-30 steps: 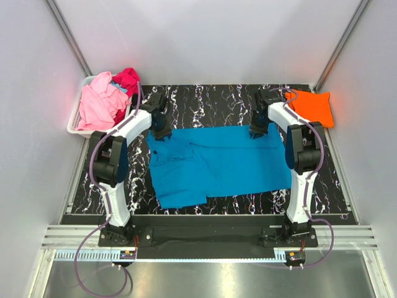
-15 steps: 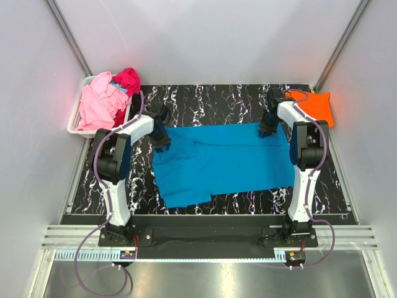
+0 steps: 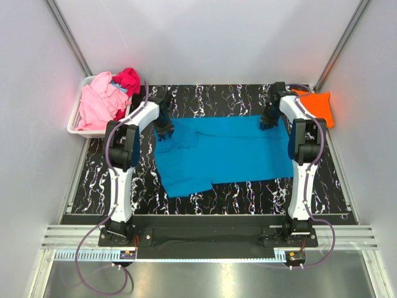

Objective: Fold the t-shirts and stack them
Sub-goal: Fold the tshirt

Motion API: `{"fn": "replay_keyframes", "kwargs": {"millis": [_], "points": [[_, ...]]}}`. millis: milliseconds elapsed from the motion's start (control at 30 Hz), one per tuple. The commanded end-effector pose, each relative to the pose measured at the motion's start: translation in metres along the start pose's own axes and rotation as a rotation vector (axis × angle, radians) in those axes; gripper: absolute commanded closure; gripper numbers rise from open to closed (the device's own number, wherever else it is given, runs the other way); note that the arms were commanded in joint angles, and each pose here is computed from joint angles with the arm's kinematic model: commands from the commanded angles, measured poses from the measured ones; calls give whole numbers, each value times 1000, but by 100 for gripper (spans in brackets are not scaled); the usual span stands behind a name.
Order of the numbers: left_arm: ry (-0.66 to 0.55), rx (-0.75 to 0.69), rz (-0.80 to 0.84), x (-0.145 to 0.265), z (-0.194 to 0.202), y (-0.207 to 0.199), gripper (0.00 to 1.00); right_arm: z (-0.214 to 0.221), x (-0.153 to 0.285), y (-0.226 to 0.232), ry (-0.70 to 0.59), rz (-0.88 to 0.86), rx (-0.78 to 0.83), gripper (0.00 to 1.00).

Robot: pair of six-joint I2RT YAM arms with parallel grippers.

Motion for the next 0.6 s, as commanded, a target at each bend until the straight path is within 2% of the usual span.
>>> {"fn": "replay_keyframes", "kwargs": {"millis": [0, 267, 300, 433, 567], "points": [[-15, 33, -3, -9, -26, -1, 66, -4, -25, -2, 50, 24, 18, 79], [-71, 78, 103, -21, -72, -7, 66, -30, -39, 20, 68, -31, 32, 80], [-82, 72, 109, -22, -76, -7, 66, -41, -31, 27, 30, -58, 37, 81], [-223, 17, 186, 0, -93, -9, 66, -56, -12, 39, -44, -108, 78, 80], [-431, 8, 270, 30, -105, -6, 63, -71, 19, 47, -140, -148, 118, 78]]}}
Point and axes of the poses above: each gripper's point midway between its finger pads, its own x axis back along the fingers, its own y axis along the line the jaws close on, z = x × y, the point moved 10 cm from there along x, back along the fingers, and after that the axes turned 10 degrees about -x, right-handed, at the moved point
